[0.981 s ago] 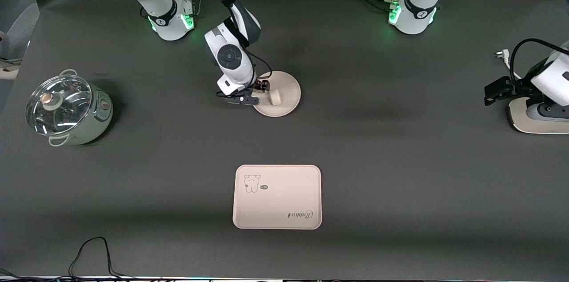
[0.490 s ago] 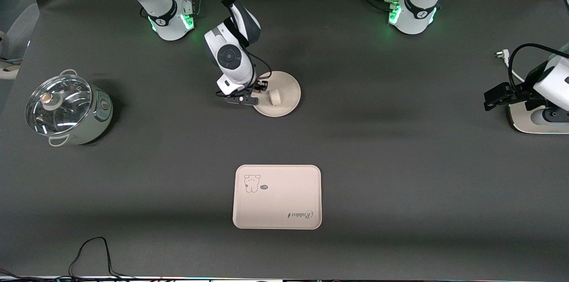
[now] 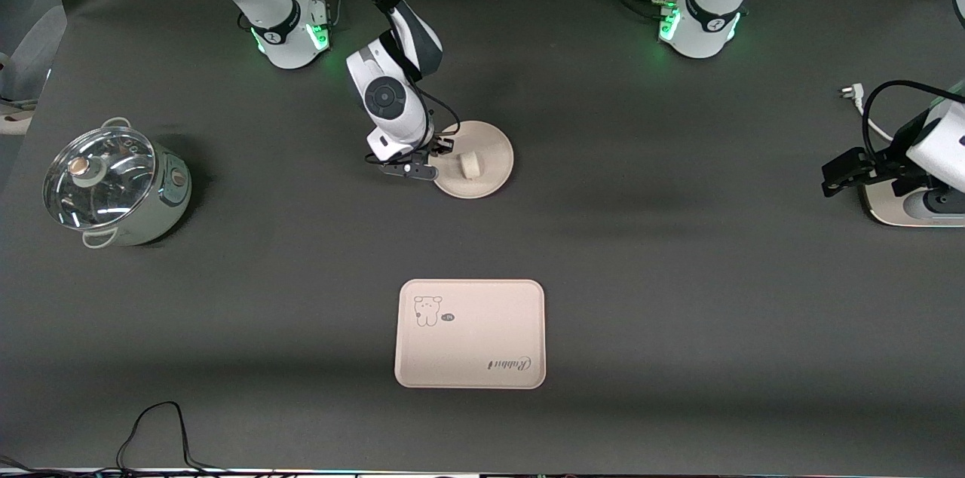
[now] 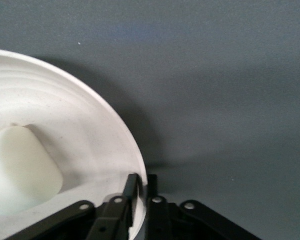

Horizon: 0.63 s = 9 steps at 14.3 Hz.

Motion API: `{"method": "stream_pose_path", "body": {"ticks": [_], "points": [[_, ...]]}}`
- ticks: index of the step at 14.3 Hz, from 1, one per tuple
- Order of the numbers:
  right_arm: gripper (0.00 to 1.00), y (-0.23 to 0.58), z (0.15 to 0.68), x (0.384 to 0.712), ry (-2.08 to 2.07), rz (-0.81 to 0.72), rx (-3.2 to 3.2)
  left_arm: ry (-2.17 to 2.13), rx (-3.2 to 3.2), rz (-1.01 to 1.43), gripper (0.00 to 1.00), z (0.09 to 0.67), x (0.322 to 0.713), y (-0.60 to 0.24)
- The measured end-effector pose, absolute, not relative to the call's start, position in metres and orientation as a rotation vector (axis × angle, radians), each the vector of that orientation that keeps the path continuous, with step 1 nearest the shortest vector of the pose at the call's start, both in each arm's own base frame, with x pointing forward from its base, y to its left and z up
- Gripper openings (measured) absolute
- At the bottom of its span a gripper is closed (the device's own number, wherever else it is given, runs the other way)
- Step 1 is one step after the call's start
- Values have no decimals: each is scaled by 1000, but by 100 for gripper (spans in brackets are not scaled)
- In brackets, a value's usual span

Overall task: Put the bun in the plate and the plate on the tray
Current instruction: 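Close the right gripper on the plate rim, then lift the plate with the right gripper and carry it over the tray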

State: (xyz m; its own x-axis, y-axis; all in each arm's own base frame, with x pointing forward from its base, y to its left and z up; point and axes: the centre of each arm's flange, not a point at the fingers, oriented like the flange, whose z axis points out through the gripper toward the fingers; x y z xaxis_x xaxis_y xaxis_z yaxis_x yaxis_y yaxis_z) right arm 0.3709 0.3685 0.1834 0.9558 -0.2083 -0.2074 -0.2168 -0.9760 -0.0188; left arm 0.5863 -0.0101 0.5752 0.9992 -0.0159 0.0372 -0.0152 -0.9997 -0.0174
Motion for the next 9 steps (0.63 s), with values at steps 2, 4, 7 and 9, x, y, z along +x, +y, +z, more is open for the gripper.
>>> {"method": "stream_pose_path", "body": {"ticks": [2,4,7,9], "points": [[5,370,189,372,334,309,-3057,26,-3124,-63,100,571,587,-11],[5,370,191,373,334,304,-3054,29,-3124,-57,100,568,586,-12],[5,369,195,374,336,309,-3052,29,-3124,-56,100,568,585,-12],[5,365,204,381,352,358,-3059,29,-3124,-55,100,568,585,-12]]}}
